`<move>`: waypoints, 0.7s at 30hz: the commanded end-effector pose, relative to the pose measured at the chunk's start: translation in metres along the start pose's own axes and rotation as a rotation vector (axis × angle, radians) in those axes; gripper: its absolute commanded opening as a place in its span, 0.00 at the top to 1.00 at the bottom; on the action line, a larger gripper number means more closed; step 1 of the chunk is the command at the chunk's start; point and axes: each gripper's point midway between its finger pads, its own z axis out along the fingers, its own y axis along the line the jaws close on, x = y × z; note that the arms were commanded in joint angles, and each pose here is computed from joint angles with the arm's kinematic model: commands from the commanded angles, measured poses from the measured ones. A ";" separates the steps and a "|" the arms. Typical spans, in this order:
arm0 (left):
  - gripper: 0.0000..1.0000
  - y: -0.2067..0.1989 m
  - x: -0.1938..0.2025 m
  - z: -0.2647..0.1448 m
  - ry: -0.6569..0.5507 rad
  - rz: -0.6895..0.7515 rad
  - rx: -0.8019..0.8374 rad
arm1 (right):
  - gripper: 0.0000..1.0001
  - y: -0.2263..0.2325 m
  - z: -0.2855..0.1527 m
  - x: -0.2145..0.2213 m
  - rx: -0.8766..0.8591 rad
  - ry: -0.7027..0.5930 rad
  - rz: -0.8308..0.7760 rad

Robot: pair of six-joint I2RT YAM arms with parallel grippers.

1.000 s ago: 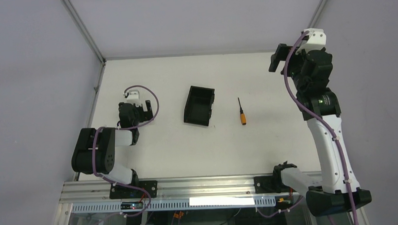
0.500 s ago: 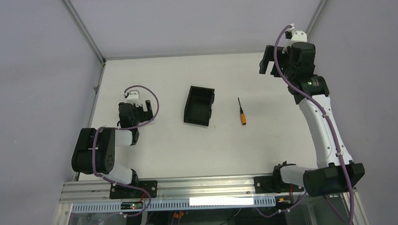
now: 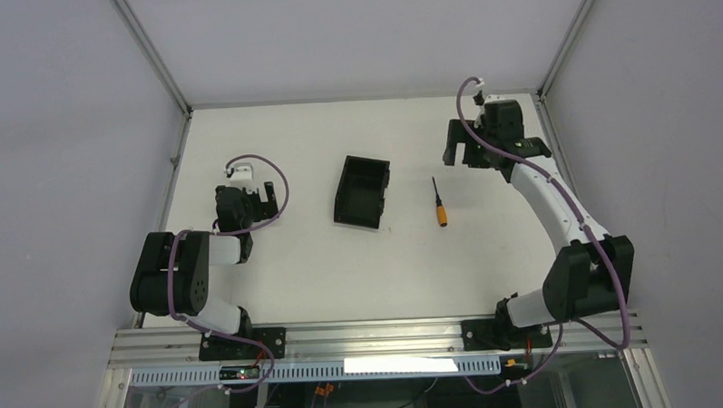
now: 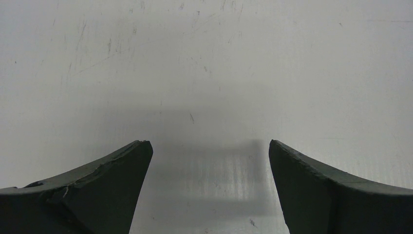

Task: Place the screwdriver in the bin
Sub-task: Pick up the screwdriver from the center of the board.

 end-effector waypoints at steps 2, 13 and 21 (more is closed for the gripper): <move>0.01 -0.002 -0.014 -0.001 -0.048 -0.005 0.007 | 0.01 0.005 0.039 0.036 0.018 0.080 0.017; 0.01 -0.002 -0.014 -0.001 -0.048 -0.006 0.007 | 0.01 -0.002 0.092 0.123 0.135 0.267 -0.015; 0.01 -0.001 -0.014 -0.001 -0.047 -0.006 0.007 | 0.18 0.000 0.099 0.145 0.166 0.321 -0.058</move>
